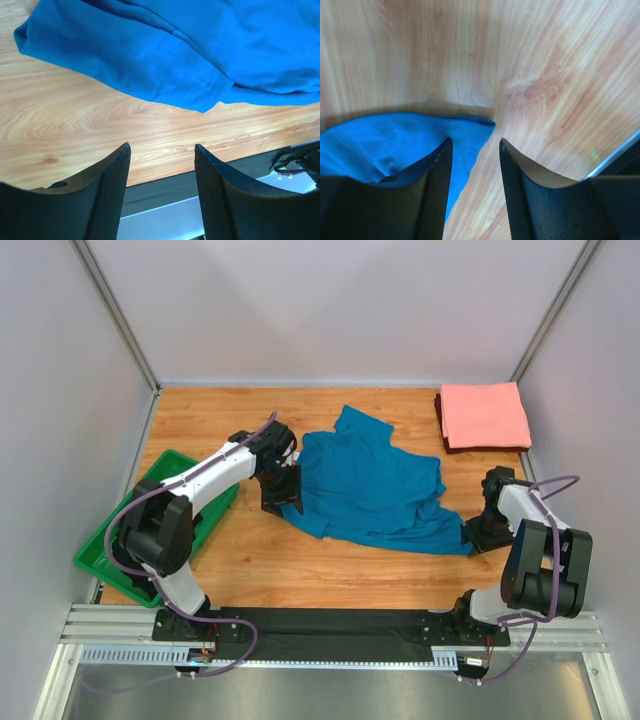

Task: Fold and stack the t-shirts
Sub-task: Flatten the tshirt out

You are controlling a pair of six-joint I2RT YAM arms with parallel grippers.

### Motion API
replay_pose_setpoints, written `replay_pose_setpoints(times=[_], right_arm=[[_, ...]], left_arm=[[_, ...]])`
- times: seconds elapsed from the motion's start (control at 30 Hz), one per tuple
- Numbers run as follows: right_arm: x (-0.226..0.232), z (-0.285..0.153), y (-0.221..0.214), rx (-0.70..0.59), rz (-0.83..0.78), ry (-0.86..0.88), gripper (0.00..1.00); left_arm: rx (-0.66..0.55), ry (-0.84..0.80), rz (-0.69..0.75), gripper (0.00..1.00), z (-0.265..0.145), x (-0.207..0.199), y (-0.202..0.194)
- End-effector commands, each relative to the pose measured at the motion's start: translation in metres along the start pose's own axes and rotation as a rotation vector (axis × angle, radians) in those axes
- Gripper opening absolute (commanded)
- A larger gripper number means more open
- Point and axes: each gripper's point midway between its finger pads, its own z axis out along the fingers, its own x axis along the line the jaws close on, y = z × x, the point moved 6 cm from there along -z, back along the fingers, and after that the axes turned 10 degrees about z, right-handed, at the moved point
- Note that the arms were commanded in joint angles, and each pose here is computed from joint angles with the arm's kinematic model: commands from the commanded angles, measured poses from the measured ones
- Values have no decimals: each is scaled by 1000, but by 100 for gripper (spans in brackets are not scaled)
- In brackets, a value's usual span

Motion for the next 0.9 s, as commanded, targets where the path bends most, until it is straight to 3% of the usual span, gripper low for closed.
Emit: replay_pose_setpoints(times=[0.0,0.3,0.37,0.43,0.5,0.6,0.73,0.87], right_arm=[[11,10,12,-81,44,28,45],[4,43,12,-140,87,4,43],[1,46,12,-153,105,-20,38],[-3,47,12,-158,111,-42,19],[-1,42,12,-153,106,-25,0],[7,21,11,-140,44,40,0],[8,-9,-1,-155,-103,94,0],[0,-12,-13,-87,-151,140,0]], left_arm=[[-60,-25,36,61,-22,-5,-1],[-72,-14,25,60,-24,-1,-7],[-88,-6,4,60,-30,0,-9],[-137,21,-13,60,-40,1,-7],[-188,133,-118,60,-49,10,-4],[-237,257,-338,61,-65,16,2],[-202,382,-617,56,-73,12,14],[-197,314,-795,50,-64,-7,41]])
